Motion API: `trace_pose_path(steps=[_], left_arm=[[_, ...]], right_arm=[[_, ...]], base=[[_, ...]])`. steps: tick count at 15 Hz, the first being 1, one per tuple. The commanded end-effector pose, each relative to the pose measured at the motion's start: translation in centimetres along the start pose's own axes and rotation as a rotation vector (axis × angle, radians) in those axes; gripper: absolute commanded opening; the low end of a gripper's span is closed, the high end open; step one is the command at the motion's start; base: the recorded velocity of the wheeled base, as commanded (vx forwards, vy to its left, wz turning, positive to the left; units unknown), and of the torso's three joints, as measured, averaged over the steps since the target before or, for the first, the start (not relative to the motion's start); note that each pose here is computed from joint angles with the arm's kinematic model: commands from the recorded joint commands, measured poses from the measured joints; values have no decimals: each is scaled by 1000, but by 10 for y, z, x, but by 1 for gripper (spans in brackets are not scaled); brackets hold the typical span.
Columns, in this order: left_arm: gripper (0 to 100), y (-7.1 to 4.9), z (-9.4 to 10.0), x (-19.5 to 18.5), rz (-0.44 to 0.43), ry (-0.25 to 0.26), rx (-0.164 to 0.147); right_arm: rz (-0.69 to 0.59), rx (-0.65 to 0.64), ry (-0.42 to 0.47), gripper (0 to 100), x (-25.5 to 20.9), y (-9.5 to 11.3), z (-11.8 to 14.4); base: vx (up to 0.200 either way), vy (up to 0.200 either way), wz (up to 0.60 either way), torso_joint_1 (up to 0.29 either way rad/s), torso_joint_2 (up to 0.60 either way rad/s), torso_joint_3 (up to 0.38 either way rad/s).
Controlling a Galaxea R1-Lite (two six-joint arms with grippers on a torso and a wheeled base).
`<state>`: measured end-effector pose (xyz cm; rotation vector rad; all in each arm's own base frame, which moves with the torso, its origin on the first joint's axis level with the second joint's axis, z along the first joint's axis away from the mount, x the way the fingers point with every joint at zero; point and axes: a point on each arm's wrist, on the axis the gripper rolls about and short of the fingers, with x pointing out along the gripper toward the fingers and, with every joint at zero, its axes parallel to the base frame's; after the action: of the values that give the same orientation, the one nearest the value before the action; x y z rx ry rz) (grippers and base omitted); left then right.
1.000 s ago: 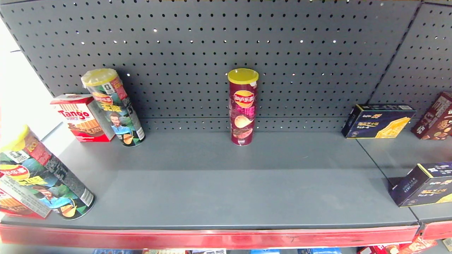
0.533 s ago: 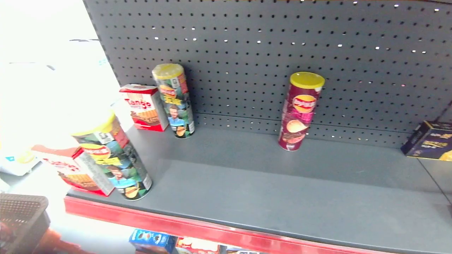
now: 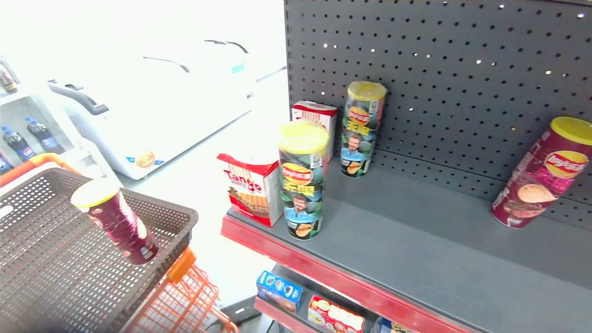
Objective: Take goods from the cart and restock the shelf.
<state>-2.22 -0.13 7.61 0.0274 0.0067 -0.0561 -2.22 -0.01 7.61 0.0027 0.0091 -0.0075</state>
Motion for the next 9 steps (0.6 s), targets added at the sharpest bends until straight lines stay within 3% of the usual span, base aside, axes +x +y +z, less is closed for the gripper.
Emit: trace_pose_path(steps=[1,9], left_arm=[[100,0,0,0,1,2,0],[100,0,0,0,-2,2,3]], right_arm=[[0,0,0,100,0,0,0],[0,0,2,100,0,0,0]], base=[[0,0,0,0,0,0],[0,0,0,0,0,0]])
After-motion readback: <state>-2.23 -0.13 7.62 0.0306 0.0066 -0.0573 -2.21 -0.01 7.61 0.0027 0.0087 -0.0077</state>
